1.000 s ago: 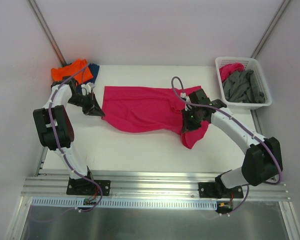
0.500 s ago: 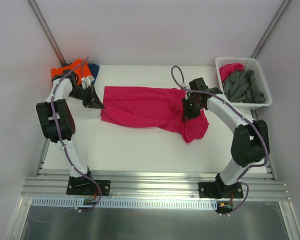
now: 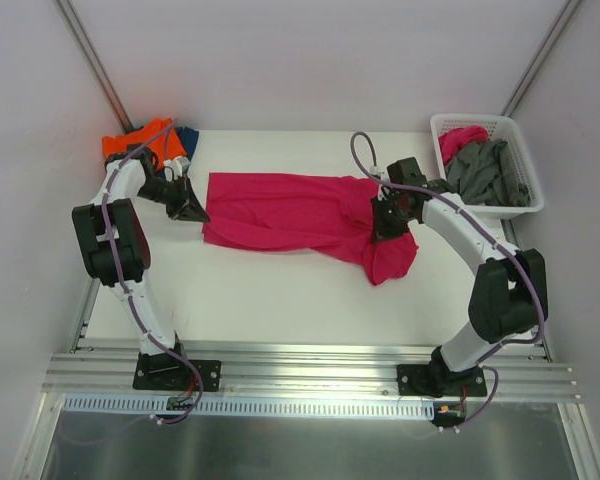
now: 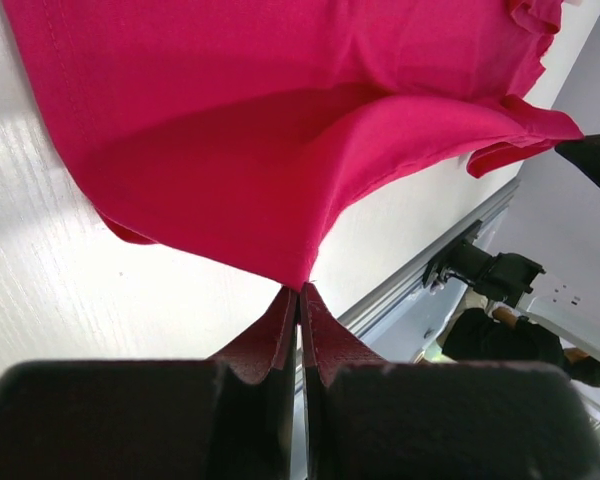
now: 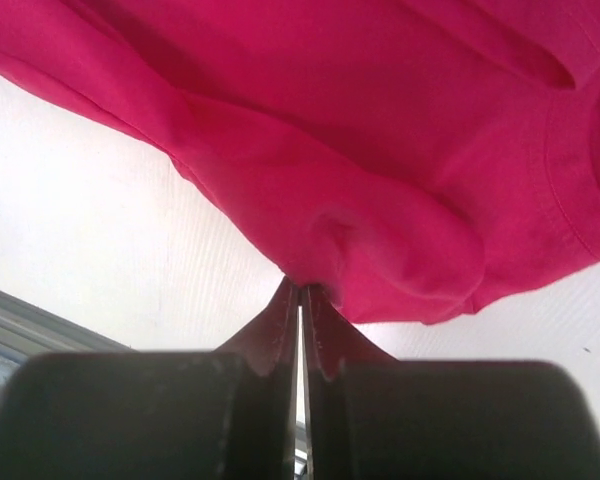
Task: Fold and stack the t-shirts
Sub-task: Fold the tshirt
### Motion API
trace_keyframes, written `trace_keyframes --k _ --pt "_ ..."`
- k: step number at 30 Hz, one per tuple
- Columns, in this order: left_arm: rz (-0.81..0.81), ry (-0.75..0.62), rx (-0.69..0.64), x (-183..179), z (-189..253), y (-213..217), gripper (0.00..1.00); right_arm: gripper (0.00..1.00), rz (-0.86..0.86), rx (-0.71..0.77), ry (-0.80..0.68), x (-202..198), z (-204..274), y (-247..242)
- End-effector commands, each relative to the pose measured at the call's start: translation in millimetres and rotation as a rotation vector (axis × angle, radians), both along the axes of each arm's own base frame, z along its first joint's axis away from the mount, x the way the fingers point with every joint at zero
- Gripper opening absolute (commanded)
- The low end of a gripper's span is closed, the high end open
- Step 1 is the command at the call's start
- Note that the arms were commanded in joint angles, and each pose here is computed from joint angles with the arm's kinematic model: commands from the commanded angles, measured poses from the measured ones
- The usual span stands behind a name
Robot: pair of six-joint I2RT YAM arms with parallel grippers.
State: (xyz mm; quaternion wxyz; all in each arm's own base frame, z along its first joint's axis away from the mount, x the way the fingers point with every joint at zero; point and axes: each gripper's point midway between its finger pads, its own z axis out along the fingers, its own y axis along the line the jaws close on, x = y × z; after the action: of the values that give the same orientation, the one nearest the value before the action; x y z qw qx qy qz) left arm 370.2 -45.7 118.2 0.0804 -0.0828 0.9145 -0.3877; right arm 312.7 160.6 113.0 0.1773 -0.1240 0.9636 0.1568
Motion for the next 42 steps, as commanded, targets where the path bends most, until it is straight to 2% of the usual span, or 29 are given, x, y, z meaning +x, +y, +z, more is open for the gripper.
trace_keyframes --k 1,9,17,28,34,36,37,38,41,42 --pt "-0.01 -0.08 -0.005 4.9 24.4 2.0 0.0 0.01 -0.019 0.012 -0.053 3.3 13.2 -11.9" --pt "-0.009 -0.076 -0.018 2.9 25.1 -0.7 0.0 0.02 -0.081 -0.021 -0.076 33.7 4.9 -34.9" --pt "-0.037 -0.054 -0.023 10.6 12.6 -10.1 0.0 0.03 -0.045 -0.029 -0.067 73.4 -8.9 -18.2" --pt "-0.102 -0.093 0.142 58.8 -19.6 -4.6 0.0 0.06 -0.012 -0.026 -0.108 104.2 -7.3 -1.3" --pt "-0.123 -0.077 0.182 64.6 -36.0 -5.4 0.0 0.08 -0.011 -0.053 -0.12 118.0 -14.0 -3.9" --pt "-0.127 -0.077 0.169 59.1 -32.3 -7.9 0.0 0.15 -0.009 -0.053 -0.119 119.0 -13.1 -4.2" --pt "-0.126 -0.077 0.164 56.8 -30.1 -8.9 0.0 0.23 -0.012 -0.055 -0.121 118.2 -11.7 -4.9" --pt "-0.126 -0.074 0.155 53.7 -28.3 -11.1 0.0 0.42 -0.014 -0.056 -0.112 114.1 -12.9 -5.9" --pt "-0.123 -0.072 0.128 43.1 -18.6 -16.2 0.0 0.74 -0.033 -0.058 -0.133 105.3 -0.5 -9.9" --pt "-0.122 -0.069 0.115 38.4 -14.9 -18.5 0.0 0.75 -0.034 -0.063 -0.118 96.6 -3.7 -12.6"
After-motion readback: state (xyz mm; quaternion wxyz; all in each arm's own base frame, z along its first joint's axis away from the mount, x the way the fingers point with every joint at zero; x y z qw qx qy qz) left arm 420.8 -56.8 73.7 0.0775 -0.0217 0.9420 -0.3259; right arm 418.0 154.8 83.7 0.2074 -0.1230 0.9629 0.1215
